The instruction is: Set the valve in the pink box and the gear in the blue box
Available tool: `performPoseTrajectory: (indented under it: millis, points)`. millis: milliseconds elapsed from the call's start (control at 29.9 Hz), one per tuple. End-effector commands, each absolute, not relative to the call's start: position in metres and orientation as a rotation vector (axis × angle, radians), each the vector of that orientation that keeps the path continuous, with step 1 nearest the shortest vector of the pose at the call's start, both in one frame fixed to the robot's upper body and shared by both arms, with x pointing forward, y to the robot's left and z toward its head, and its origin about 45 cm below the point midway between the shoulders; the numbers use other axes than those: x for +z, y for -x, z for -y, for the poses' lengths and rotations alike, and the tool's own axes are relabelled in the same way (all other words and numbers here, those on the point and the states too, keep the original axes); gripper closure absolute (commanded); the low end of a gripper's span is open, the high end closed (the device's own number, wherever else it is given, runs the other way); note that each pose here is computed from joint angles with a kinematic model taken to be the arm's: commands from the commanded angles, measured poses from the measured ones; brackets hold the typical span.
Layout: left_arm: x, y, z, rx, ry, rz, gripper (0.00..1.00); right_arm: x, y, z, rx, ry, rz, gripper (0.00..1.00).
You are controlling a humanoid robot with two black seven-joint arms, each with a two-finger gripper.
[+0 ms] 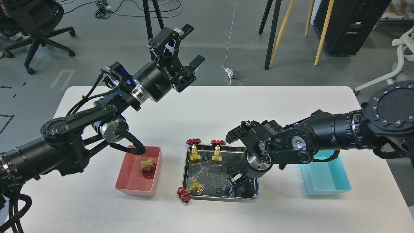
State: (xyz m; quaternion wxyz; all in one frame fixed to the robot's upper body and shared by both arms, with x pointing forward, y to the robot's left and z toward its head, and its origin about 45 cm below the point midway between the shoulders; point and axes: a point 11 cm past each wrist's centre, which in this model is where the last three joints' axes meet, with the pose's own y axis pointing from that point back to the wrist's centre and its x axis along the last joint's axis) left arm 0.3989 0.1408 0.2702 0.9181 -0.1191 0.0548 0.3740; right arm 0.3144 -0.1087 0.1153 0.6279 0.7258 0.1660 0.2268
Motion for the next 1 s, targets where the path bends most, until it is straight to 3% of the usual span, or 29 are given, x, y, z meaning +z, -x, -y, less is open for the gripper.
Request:
performPoseTrajectory:
  millis: [0, 368, 970]
  points:
    - [0.2694, -0.3987, -0.1402, 0.769, 0.244, -0.114, 0.03, 0.1105, -0.3118, 0.1102, 0.484, -1.679, -0.369, 0.49]
    - [0.2685, -0.3999, -0.1417, 0.774, 0.241, -0.113, 0.03, 0.1072, -0.3095, 0.1114, 0.474, -1.682, -0.371, 0.52]
    - [0.2634, -0.3976, -0.1423, 0.773, 0.238, -0.126, 0.03, 0.1072, -0.3116, 0.1126, 0.477, -1.676, -0.365, 0.84]
